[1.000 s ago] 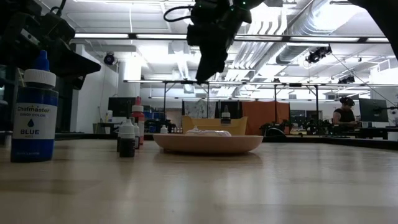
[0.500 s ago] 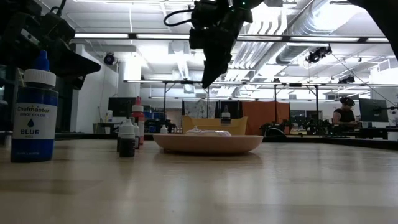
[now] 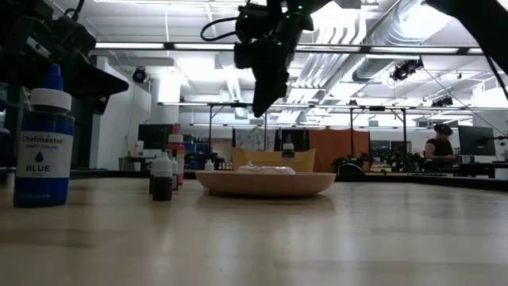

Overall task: Pick & Place food coloring
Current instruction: Put the small purple food coloring bottle into the orange bin

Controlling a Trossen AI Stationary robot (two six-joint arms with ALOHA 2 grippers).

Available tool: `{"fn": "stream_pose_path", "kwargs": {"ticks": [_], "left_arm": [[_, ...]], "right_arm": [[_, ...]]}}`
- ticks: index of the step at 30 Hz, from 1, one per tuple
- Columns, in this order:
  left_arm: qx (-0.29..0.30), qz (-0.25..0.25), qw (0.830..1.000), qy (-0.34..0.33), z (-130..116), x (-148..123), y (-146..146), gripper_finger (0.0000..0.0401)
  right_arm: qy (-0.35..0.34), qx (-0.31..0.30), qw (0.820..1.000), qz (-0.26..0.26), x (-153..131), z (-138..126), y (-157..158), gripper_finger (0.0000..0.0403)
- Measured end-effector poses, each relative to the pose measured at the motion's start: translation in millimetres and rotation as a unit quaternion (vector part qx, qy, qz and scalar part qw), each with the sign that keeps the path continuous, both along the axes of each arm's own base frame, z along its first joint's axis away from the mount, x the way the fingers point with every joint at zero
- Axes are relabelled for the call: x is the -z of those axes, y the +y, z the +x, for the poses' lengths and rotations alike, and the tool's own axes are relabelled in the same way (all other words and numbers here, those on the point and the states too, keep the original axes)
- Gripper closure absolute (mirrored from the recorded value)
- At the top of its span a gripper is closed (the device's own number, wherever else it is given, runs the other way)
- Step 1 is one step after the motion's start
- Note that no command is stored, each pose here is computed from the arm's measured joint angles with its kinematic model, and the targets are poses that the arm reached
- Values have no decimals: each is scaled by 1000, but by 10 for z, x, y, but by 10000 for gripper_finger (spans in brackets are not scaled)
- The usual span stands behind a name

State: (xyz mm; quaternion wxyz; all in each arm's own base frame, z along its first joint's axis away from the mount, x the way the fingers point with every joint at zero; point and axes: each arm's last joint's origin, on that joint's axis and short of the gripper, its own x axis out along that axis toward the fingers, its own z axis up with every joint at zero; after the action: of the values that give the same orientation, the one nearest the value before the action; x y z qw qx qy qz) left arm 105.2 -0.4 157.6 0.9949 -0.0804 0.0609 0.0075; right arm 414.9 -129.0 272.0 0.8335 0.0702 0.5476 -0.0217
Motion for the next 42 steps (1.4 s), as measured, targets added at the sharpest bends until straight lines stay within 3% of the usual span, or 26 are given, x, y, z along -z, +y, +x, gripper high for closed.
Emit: {"fn": "stream_pose_path", "kwargs": {"ticks": [7,16,33,42], "left_arm": [[-1,0,1000,0,0,0,1,400],[-1,0,1000,0,0,0,1,400],[-1,0,1000,0,0,-1,1,400],[-1,0,1000,0,0,-1,1,400]], "right_arm": [[56,74,996,9,105,181,-96,244],[90,206,973,50,383,300,-164,244],[117,268,955,52,757,412,-213,242],[108,273,955,53,761,432,-220,242]]}}
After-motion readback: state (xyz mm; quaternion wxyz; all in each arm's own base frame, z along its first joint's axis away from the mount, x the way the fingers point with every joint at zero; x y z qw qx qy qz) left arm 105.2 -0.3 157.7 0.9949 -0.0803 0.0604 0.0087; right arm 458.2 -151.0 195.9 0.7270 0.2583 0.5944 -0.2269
